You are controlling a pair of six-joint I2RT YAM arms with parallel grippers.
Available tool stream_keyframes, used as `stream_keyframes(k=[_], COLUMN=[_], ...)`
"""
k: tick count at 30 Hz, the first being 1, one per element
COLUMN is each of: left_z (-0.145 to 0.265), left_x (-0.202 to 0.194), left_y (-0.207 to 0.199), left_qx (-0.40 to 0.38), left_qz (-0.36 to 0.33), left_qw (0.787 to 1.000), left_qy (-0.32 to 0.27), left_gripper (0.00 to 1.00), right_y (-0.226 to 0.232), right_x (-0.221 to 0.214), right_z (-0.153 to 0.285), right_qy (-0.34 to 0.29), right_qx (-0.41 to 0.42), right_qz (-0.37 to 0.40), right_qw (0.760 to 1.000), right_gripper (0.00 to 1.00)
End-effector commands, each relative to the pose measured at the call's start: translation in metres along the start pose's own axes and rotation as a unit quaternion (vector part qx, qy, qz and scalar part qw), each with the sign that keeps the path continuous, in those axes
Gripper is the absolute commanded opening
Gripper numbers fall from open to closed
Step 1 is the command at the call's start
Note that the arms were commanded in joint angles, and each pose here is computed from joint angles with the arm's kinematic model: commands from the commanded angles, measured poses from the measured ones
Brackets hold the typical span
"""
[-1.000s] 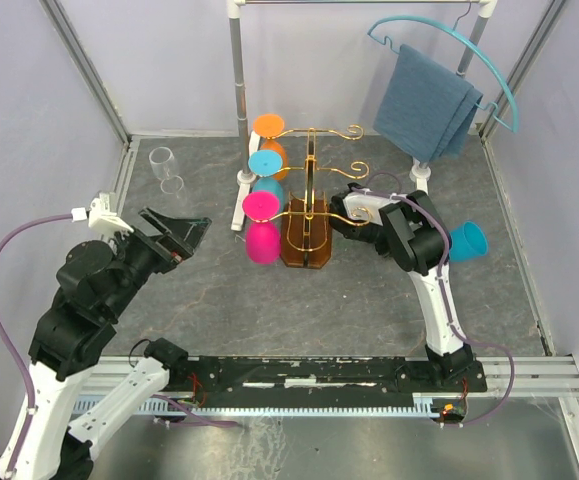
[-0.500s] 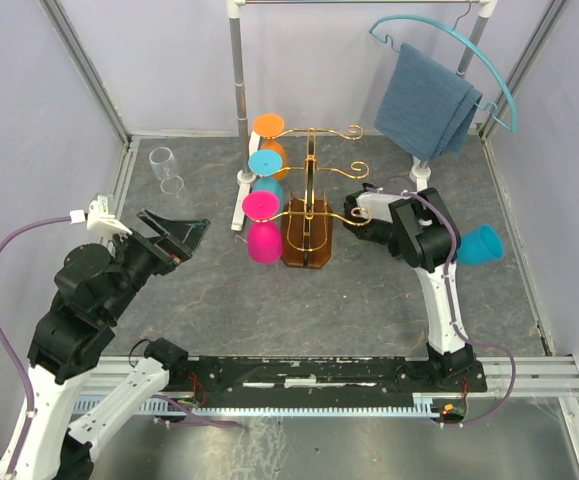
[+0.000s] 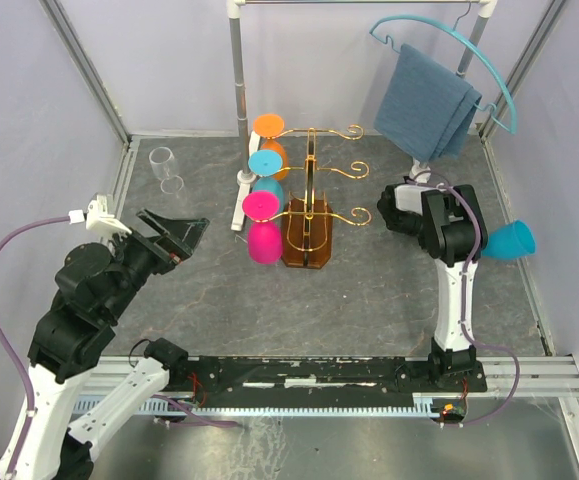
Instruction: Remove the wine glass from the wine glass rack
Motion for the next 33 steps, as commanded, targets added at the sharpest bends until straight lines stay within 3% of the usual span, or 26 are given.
stream_keyframes(k=[1, 8, 13, 26, 33], left_z=[0.001, -0.007, -0.013, -0.019, -0.018], left_x=[0.016, 0.015, 0.014, 0.013, 0.015], left_y=[-0.007, -0.004, -0.006, -0.008, -0.008], left_qx=[-0.003, 0.01, 0.009, 0.007, 0.009], left_qz=[-0.021, -0.025, -0.024, -0.026, -0.026], left_qw=[0.999, 0.999, 0.999, 1.0, 0.999], left_qy=[-0.026, -0.024, -0.02, -0.016, -0.018], left_gripper=[0.99, 0.99, 0.99, 0.99, 0.99], right_y=[-0.01, 0.008, 0.009, 0.016, 0.016], right_x=[0.03, 0.033, 0.033, 0.024, 0.018], right_z=[-0.012, -0.014, -0.013, -0.009, -0.007], right_qy=[-0.022, -0.012, -0.011, 0.002, 0.006], right_qx=[-0.004, 0.052, 0.058, 0.093, 0.105], right_qz=[-0.04, -0.041, -0.037, -0.04, -0.038], right_qw=[0.999, 0.998, 0.998, 0.995, 0.994], right_gripper=[0.0, 0.01, 0.14, 0.17, 0.24])
Point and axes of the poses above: each gripper's point midway between its finger pads, its own z axis back along the fingers, its own y axis along the line the jaws close on, x = y × z, the point moved 1 cm from there along z, back along the fingers
